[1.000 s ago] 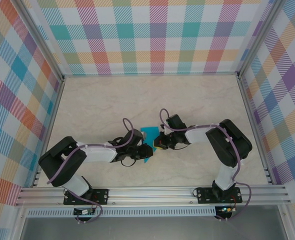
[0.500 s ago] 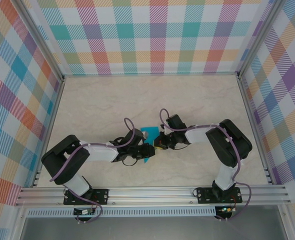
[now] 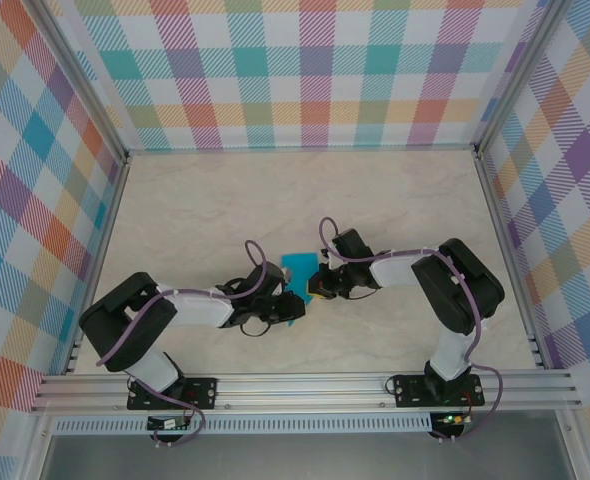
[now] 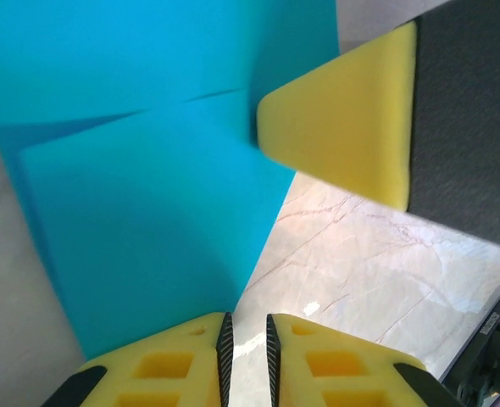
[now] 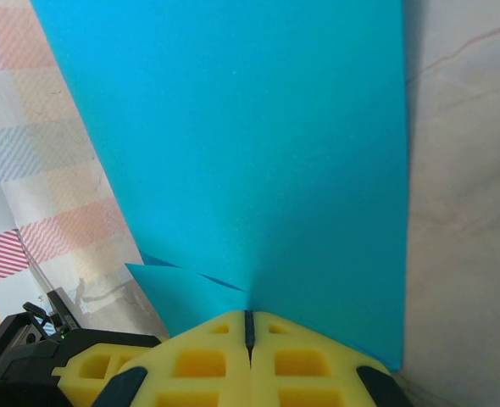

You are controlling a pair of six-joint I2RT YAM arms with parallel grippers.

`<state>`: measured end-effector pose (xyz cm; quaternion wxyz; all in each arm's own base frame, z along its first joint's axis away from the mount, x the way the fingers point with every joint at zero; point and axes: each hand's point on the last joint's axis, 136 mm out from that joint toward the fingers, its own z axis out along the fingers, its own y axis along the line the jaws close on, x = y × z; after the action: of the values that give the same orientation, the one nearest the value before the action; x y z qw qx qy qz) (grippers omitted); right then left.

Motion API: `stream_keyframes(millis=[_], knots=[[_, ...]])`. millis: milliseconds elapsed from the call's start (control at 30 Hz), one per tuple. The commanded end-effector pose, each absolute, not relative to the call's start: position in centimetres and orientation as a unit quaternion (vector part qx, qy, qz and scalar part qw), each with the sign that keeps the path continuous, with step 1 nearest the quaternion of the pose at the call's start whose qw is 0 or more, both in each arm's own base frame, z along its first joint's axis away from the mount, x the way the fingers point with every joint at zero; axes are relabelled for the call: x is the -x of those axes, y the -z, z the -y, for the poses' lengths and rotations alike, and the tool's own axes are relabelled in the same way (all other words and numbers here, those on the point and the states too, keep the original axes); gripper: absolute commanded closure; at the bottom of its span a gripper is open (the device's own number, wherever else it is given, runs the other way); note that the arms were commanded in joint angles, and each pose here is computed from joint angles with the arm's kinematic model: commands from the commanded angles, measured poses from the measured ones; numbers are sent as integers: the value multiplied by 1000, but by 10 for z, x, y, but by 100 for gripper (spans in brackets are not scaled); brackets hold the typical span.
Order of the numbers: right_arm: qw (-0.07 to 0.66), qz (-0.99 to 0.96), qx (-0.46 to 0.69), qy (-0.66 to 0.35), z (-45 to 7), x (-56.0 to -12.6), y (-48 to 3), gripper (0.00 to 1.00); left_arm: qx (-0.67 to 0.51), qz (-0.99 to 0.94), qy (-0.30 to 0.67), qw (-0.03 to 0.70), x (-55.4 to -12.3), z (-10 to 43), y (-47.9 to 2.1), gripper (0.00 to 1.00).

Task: Fold a paper plane with a square sheet of paper (pick it up from the middle)
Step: Third fold the triangle at the center of the table.

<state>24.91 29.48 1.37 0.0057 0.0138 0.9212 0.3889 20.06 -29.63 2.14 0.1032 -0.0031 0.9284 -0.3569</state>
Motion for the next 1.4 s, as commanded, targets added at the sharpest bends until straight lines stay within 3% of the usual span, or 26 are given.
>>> stream_keyframes(millis=[0, 267, 500, 700, 833, 1367], knots=[[-22, -949, -41, -311, -267, -233, 22, 100, 21, -954, 294, 58, -172, 263, 6, 79], [-21, -949, -43, -311, -267, -234, 22, 100, 4, -950, 309, 46, -161, 263, -3, 77], [-22, -950, -50, -307, -265, -233, 23, 100, 13, -936, 331, 122, -185, 266, -46, 76], [-23, -950, -52, -306, -265, -233, 24, 100, 92, -904, 396, 130, -203, 286, -71, 77], [-26, -951, -53, -305, -265, -233, 25, 100, 127, -887, 429, 119, -208, 296, -70, 77], [-31, -954, -53, -292, -260, -229, 31, 100, 130, -914, 379, 62, -195, 306, -21, 76]])
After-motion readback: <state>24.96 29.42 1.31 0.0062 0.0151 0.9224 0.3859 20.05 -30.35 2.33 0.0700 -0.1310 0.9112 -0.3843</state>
